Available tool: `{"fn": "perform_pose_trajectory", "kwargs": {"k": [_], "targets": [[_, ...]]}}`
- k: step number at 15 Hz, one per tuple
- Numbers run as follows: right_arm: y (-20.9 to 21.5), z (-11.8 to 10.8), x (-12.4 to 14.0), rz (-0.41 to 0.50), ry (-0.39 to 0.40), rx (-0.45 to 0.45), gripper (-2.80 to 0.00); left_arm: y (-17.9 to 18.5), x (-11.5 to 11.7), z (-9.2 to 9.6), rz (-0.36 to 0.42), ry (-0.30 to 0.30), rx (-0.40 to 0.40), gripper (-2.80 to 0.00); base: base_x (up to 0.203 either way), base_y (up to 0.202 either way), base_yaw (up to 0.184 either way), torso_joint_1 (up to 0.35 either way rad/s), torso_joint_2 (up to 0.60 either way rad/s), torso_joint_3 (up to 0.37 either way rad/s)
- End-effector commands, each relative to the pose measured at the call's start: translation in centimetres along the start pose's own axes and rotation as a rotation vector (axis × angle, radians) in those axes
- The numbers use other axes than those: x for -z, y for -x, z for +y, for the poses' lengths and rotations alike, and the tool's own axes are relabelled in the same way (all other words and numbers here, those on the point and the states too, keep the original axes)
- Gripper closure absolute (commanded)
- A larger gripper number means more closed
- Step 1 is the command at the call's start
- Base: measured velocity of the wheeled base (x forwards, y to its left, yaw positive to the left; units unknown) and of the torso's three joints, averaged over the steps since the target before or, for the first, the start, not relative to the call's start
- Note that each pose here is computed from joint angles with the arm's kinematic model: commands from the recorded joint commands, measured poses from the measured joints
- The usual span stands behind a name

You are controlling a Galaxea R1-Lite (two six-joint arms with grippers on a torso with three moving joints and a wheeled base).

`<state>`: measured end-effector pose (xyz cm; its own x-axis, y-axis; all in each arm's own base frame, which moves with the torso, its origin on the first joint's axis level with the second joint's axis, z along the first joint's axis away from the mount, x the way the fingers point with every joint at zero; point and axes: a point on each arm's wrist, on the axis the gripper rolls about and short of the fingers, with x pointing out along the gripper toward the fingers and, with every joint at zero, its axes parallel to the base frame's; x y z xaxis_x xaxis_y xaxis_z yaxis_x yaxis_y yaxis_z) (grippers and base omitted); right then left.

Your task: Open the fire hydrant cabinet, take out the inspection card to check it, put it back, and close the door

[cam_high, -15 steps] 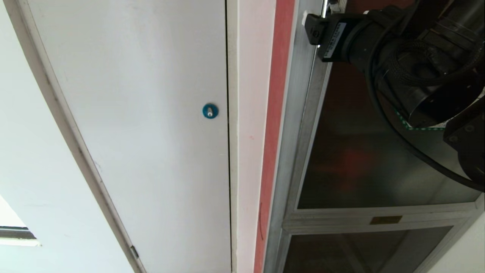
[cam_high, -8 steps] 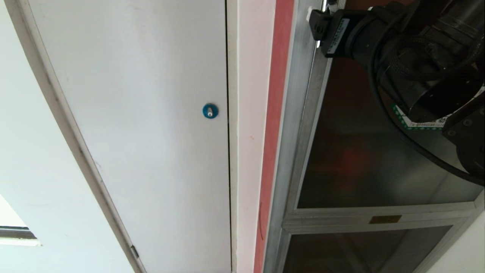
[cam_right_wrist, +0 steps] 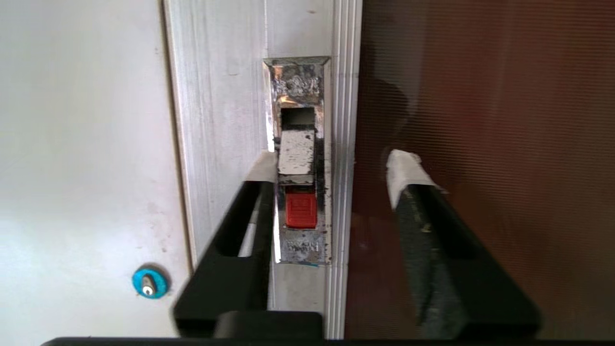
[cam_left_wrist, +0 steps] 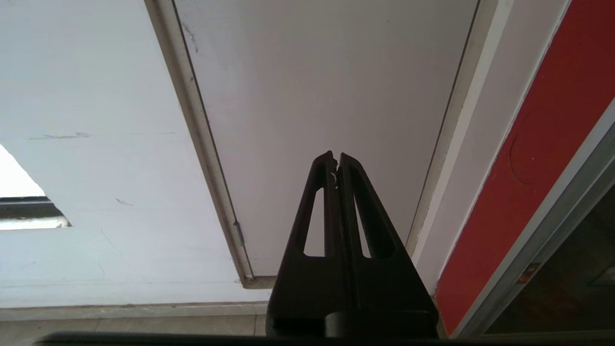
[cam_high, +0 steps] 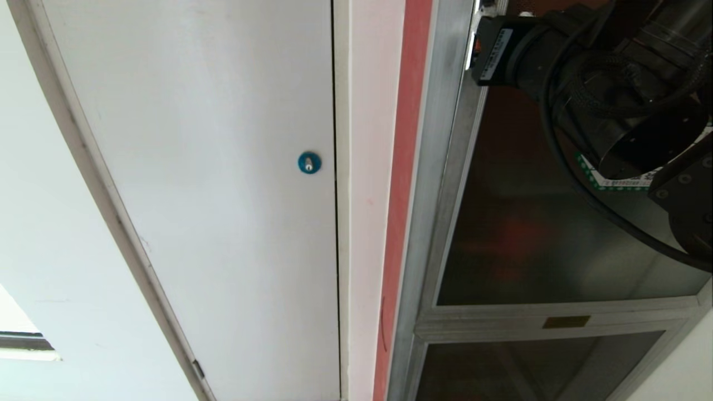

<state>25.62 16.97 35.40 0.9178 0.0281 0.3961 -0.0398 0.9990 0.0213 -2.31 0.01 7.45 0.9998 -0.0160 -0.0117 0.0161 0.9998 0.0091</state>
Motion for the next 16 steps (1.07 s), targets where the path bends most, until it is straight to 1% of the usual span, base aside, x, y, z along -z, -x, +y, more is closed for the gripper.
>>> {"fn": "perform_pose_trajectory", "kwargs": {"k": [1,11,16], "targets": [[0.0,0.0,-0.1,-0.005,-0.001,0.005,0.0,0.0,0.0,0.0,0.001,0.0,-0.001,0.0,0.0,0.0,0.0,0.0,0.0,0.0],[0.1,-0.1,-0.4,-0.013,-0.009,0.008,0.0,0.0,0.0,0.0,0.001,0.0,0.001,0.0,0.0,0.0,0.0,0.0,0.0,0.0],[1.2,-0.2,-1.6,-0.029,-0.03,-0.005,0.0,0.0,0.0,0.0,0.001,0.0,0.0,0.0,0.0,0.0,0.0,0.0,0.0,0.0]]}}
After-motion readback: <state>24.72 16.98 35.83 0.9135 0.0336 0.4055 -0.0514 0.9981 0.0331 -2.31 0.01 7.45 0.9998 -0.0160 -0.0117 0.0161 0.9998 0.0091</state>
